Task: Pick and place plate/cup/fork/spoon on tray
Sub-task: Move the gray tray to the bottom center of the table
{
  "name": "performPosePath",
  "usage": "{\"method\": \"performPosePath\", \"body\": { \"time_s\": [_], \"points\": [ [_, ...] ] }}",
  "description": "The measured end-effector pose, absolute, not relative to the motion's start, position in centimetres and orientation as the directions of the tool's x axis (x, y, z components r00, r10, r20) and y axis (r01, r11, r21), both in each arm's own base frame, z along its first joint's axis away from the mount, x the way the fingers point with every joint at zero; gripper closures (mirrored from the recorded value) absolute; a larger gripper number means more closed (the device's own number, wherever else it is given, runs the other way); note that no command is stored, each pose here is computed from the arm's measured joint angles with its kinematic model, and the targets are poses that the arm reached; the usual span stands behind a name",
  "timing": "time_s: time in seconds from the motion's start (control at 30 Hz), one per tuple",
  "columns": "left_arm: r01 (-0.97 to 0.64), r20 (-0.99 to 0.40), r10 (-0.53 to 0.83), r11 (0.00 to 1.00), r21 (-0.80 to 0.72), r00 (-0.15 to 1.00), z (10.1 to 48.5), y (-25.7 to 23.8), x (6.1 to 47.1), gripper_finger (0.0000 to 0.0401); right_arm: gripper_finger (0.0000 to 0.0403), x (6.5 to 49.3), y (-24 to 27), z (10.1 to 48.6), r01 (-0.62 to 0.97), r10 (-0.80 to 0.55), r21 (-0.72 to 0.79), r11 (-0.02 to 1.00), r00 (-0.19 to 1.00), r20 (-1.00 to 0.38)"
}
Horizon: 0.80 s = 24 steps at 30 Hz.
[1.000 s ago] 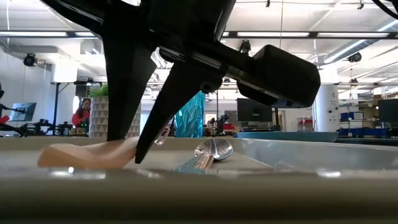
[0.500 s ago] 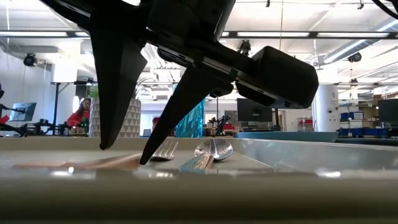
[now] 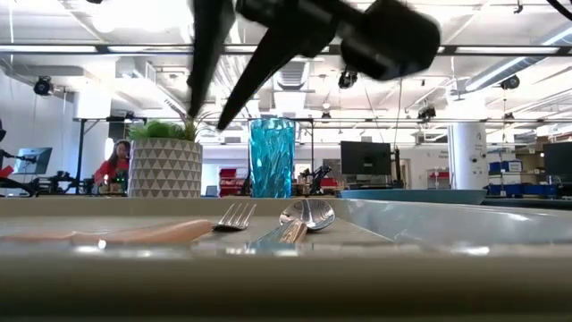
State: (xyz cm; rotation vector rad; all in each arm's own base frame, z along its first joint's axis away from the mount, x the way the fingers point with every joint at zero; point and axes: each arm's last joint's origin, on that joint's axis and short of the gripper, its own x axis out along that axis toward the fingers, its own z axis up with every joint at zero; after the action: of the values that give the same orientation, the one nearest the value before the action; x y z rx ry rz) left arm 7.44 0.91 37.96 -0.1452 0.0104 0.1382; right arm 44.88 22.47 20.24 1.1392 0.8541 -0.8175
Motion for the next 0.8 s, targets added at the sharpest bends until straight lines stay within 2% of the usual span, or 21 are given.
{"method": "performPosePath", "body": {
  "time_s": [0.13,0.33,0.57,0.8],
  "points": [
    [-0.138,-0.02,0.137,0.98,-0.144,0.99,38.0,0.9,7.4,0.0244,0.0387,44.2,22.7,20.6,0.899,-0.053,0.366,0.238,0.389,-0.92],
    [-0.138,-0.02,0.137,0.98,-0.144,0.99,38.0,0.9,7.4,0.0244,0.0394,43.4,24.5,19.7,0.914,0.052,0.325,0.243,0.322,-0.945],
    [-0.138,-0.02,0.137,0.98,-0.142,0.99,38.0,0.9,7.4,0.0244,0.0394,40.9,26.3,19.1,0.964,0.015,0.195,0.181,0.195,-0.981],
    [-0.137,-0.01,0.137,0.98,-0.142,0.991,38.1,0.9,7.4,0.0244,0.0394,40.3,27.2,18.9,0.973,0.01,0.192,0.131,0.192,-0.981]
  ]
}}
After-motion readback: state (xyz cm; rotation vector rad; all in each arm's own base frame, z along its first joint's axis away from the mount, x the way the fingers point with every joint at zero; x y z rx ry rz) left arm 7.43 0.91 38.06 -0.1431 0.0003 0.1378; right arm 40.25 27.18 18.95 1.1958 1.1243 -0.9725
